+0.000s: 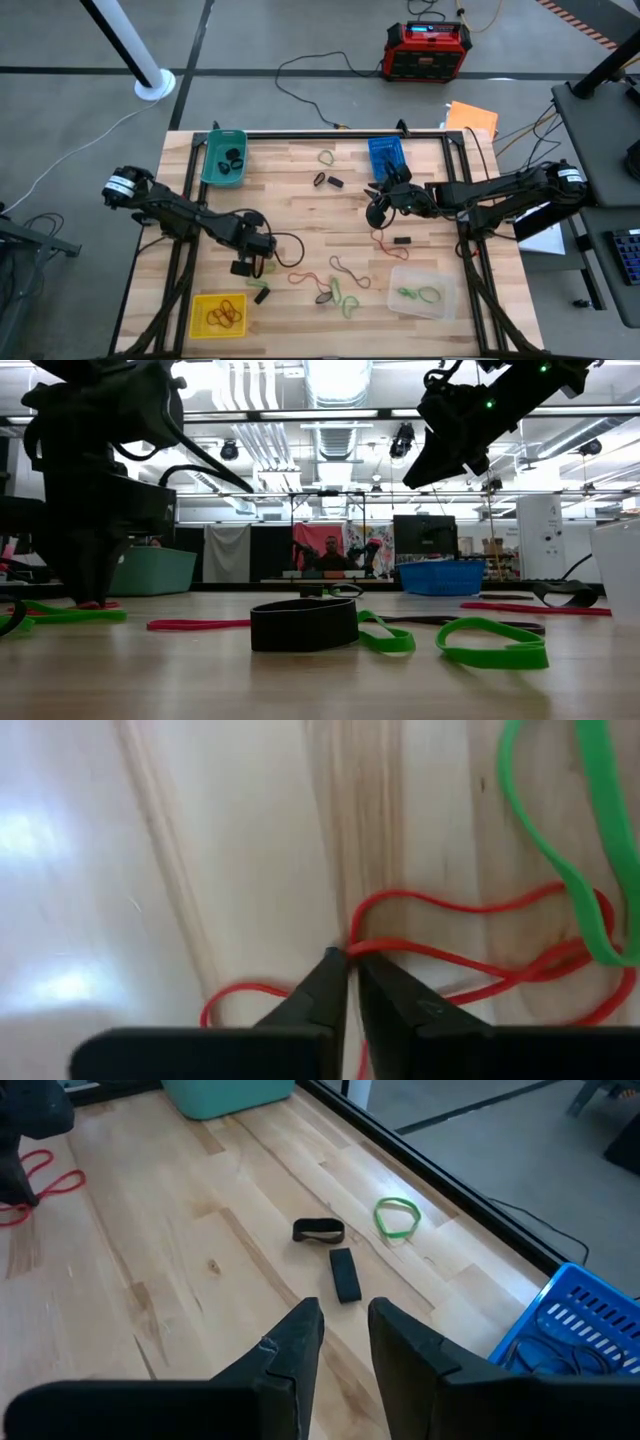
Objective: Sort rubber bands into baskets
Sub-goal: Put the red rubber band into the yellow basket
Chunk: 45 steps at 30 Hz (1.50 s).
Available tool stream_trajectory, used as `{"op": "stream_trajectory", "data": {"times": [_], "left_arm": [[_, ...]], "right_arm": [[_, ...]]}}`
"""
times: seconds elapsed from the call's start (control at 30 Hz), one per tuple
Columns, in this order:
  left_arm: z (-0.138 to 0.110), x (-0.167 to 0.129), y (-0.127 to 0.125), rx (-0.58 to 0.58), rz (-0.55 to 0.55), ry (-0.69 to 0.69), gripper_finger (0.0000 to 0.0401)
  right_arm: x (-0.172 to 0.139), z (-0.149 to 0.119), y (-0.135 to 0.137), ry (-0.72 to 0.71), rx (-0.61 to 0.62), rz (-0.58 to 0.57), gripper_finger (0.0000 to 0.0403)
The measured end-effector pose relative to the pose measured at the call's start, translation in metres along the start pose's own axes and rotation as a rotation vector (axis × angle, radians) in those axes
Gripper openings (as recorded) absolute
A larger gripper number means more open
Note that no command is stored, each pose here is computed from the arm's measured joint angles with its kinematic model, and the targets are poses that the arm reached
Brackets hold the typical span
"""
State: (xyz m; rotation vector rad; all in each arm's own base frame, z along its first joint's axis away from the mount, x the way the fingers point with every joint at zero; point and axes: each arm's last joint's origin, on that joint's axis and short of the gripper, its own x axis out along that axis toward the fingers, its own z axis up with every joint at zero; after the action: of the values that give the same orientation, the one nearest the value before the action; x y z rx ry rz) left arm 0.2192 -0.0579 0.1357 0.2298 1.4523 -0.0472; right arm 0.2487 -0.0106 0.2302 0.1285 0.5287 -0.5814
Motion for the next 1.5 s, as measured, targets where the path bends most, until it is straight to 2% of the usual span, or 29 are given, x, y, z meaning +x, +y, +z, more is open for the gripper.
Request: {"op": "stream_trajectory", "data": {"times": [0.23, 0.6, 0.9, 1.27, 1.4, 1.5], "left_arm": [[0.004, -0.003, 0.000, -0.050, 0.001, -0.027, 0.0000], [0.021, -0.031, 0.003, -0.080, -0.015, -0.150, 0.0000], [0.014, -0.066, 0.005, -0.100, -0.012, -0.303, 0.0000], [-0.001, -0.126, 0.003, -0.161, -0.041, -0.604, 0.0000], [-0.001, -0.144, -0.003, -0.144, -0.064, -0.653, 0.0000], [0.002, -0.147, -0.007, -0.148, -0.079, -0.644, 0.0000]], "right_arm": [[0.000, 0.000, 0.000, 0.000, 0.000, 0.000, 0.0080], [0.000, 0.000, 0.000, 0.001, 0.015, 0.000, 0.0081], [-0.002, -0.001, 0.004, 0.001, 0.007, 0.016, 0.0073], [-0.006, -0.003, 0.010, 0.001, 0.003, 0.041, 0.0084], [-0.007, -0.004, 0.013, 0.001, -0.003, 0.052, 0.0081], [-0.008, -0.005, 0.015, 0.000, -0.008, 0.061, 0.0077]]}}
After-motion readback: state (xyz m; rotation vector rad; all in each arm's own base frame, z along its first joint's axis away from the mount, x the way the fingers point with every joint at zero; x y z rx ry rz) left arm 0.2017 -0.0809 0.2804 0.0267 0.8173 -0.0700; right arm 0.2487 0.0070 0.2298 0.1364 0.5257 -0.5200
